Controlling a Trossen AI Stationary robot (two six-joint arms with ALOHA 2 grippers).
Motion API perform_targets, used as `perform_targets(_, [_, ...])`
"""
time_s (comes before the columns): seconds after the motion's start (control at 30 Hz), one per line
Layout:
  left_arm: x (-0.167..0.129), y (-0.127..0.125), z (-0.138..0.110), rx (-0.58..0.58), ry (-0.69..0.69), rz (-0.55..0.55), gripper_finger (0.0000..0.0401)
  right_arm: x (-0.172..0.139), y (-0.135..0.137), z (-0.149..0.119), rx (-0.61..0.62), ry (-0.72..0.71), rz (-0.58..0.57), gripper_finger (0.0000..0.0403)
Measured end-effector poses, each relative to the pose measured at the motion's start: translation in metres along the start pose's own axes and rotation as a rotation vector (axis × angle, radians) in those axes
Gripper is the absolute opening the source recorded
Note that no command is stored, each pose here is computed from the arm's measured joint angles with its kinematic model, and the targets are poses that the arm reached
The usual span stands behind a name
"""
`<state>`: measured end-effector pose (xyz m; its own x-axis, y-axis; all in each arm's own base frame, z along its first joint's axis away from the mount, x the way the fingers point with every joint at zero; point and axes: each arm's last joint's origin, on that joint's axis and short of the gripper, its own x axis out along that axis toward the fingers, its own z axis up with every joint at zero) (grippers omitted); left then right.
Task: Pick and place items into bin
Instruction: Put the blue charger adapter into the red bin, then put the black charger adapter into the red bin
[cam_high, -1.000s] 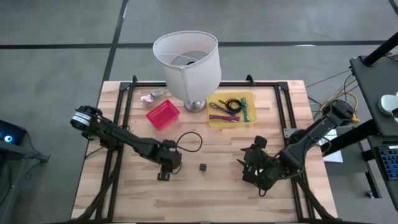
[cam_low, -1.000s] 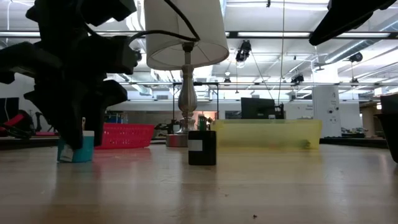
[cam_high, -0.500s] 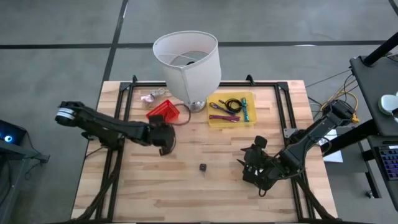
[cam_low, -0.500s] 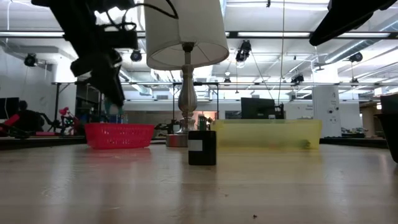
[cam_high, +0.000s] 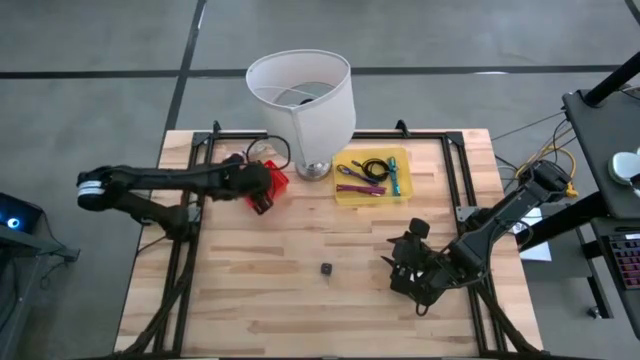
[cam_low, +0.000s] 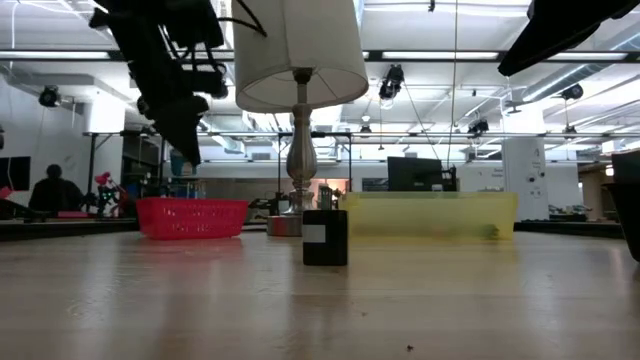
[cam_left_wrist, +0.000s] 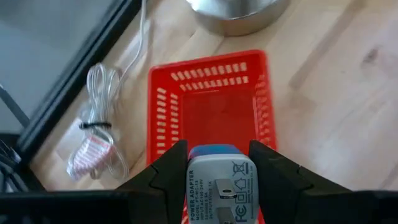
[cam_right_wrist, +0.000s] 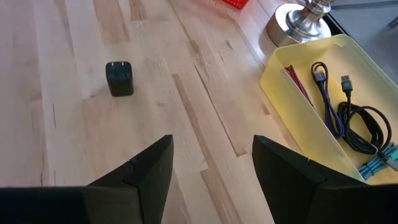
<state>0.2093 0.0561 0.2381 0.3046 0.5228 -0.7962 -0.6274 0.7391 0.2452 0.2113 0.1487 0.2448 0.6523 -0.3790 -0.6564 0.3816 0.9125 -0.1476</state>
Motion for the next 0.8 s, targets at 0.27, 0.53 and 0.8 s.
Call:
perform_targets(0.27, [0.02,0.021,-0.001,-0.085,0.082,0.031,0.013,0.0,0.0,0.0,0.0,0.0,0.0,0.0206])
perform_targets(0.53, [0.03,0.021,-0.013,-0.084,0.139,0.005,0.0149,0.0,0.0,0.0,-0.004,0.001,-0.001,0.0205])
perform_targets(0.8, [0.031,0.021,-0.013,-0.084,0.138,0.006,0.0258,0.0,0.0,0.0,-0.033,0.001,-0.001,0.0205])
